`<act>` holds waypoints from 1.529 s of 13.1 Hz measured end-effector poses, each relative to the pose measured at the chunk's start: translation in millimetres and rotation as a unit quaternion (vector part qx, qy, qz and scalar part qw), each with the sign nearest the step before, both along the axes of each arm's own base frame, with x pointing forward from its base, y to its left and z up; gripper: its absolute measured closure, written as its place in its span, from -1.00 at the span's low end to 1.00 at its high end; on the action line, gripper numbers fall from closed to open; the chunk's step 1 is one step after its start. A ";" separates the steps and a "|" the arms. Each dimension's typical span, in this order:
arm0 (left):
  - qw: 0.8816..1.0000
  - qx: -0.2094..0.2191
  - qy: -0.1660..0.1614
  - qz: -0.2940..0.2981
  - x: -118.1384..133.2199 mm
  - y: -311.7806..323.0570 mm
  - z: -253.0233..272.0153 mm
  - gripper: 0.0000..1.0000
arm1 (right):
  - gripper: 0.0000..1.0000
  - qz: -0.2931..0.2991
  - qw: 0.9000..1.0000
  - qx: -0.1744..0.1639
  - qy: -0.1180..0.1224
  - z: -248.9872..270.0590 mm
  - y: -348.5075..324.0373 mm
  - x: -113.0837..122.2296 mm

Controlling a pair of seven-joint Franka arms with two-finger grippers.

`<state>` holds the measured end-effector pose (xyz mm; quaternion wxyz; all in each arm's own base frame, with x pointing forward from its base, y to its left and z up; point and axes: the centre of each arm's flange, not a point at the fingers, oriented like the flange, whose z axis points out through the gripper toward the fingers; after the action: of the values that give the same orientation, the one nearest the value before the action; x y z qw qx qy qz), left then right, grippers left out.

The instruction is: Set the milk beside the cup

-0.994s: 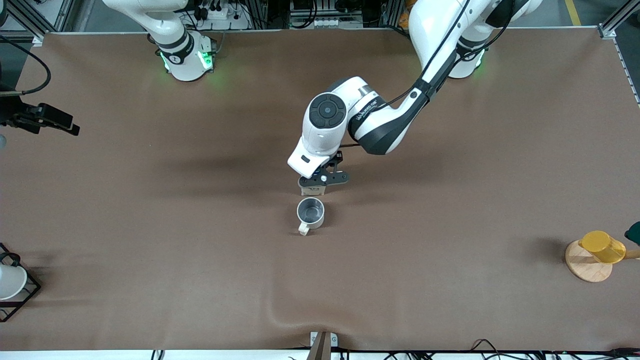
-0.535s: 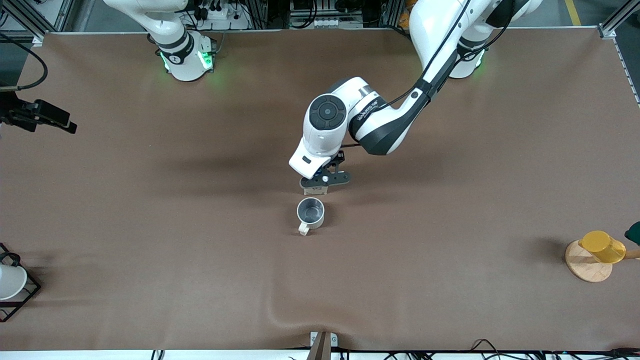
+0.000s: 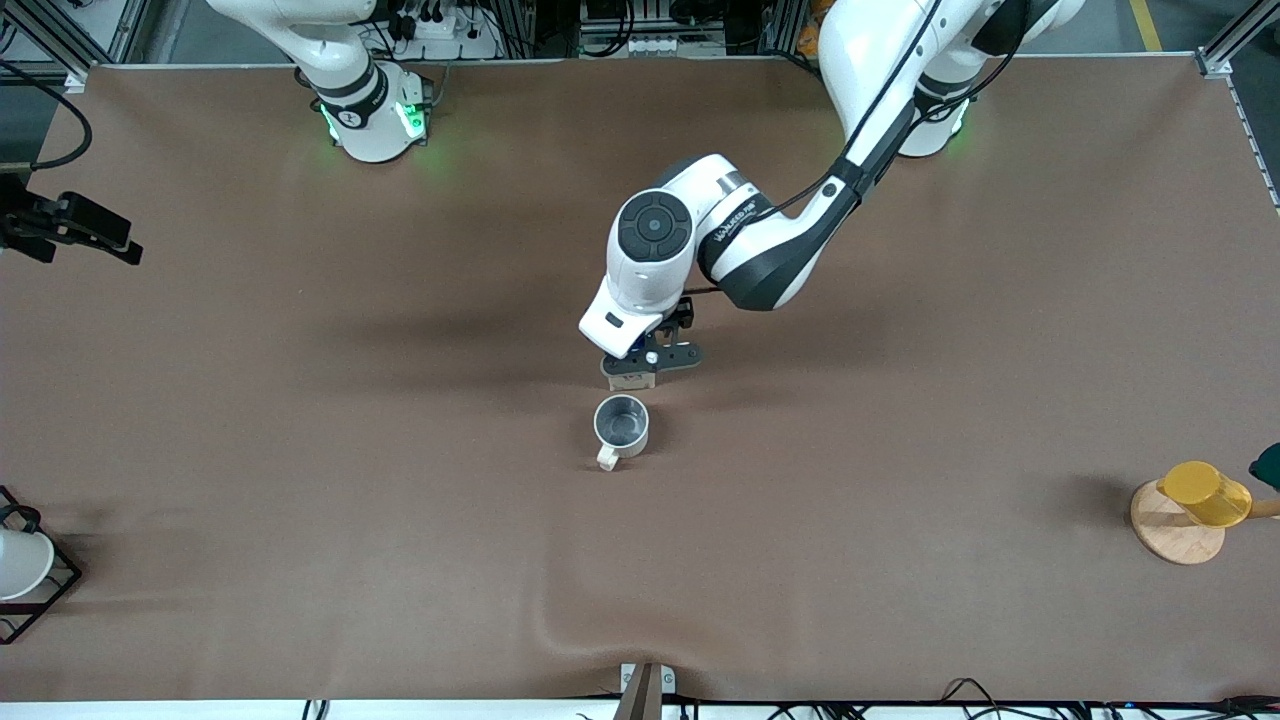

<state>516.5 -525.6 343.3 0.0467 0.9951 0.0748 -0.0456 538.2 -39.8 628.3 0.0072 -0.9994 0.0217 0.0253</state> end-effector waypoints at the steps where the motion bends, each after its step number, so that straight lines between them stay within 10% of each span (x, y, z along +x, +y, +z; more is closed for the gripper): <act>1: 1.000 -0.002 -0.003 0.000 0.9 -0.2 7.6 -1.00 | -1.00 0.000 1.000 0.000 0.000 0.0 0.1 0.0; 7: 0.999 0.005 -0.042 0.024 11.3 49.2 142.6 -1.00 | -1.00 0.013 1.000 -0.002 -0.004 2.1 11.6 1.3; 12: 0.993 0.035 -0.109 0.036 58.1 275.1 306.9 -1.00 | -1.00 0.012 1.000 -0.003 -0.008 5.7 10.8 1.5; 20: 0.995 0.057 -0.060 0.062 53.3 457.8 313.4 -1.00 | -1.00 0.007 1.000 -0.003 -0.012 9.6 6.0 1.4</act>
<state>569.9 -67.8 656.7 -0.0027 0.9905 0.1357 0.0219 539.6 -33.8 637.9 0.0042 -0.9998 0.0148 0.0130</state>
